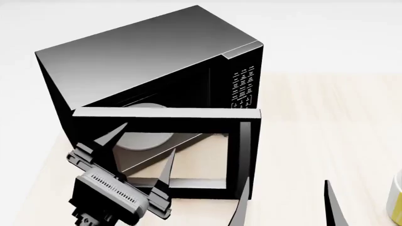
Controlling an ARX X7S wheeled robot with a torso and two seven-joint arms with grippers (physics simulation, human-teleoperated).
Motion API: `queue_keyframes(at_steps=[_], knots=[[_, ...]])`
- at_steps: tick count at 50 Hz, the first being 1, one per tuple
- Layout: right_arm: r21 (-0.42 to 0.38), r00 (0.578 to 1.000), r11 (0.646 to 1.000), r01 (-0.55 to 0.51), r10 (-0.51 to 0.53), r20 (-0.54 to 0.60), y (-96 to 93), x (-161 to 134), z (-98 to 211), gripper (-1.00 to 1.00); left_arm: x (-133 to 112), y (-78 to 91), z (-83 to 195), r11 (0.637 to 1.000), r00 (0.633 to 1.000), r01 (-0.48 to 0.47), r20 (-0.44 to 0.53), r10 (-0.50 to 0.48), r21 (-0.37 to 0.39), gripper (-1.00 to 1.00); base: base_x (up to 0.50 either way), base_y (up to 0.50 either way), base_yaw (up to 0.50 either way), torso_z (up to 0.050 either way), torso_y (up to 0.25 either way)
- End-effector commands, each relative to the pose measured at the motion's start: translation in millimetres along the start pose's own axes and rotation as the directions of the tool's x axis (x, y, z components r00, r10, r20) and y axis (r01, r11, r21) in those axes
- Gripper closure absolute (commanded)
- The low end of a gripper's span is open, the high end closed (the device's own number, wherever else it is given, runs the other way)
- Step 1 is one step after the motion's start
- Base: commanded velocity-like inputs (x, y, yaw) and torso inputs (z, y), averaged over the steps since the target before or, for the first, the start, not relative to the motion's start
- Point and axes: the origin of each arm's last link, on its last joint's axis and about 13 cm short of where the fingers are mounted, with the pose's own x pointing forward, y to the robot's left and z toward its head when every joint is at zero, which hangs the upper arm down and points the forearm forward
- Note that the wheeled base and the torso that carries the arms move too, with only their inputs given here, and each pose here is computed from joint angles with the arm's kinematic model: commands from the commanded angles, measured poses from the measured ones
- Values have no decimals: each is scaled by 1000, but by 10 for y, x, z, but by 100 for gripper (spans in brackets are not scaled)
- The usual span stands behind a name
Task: Close the microwave.
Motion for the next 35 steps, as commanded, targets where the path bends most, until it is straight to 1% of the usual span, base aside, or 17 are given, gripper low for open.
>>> queue_keyframes(at_steps=[1,12,35], knots=[[-1,1000,1000,1,-1,0,-5,3,-4,-100,76,115,20,996,996,-89,17,90,-9,-100,0,0,0,0,0],[-2,1000,1000,2,-2,1,-6,1,-5,-100,103,125,15,995,995,-100,16,100,-1,-100,0,0,0,0,1],[1,1000,1000,5,-5,-7,-13,2,-6,-100,210,169,-11,987,988,-157,8,157,20,-100,0,0,0,0,1]])
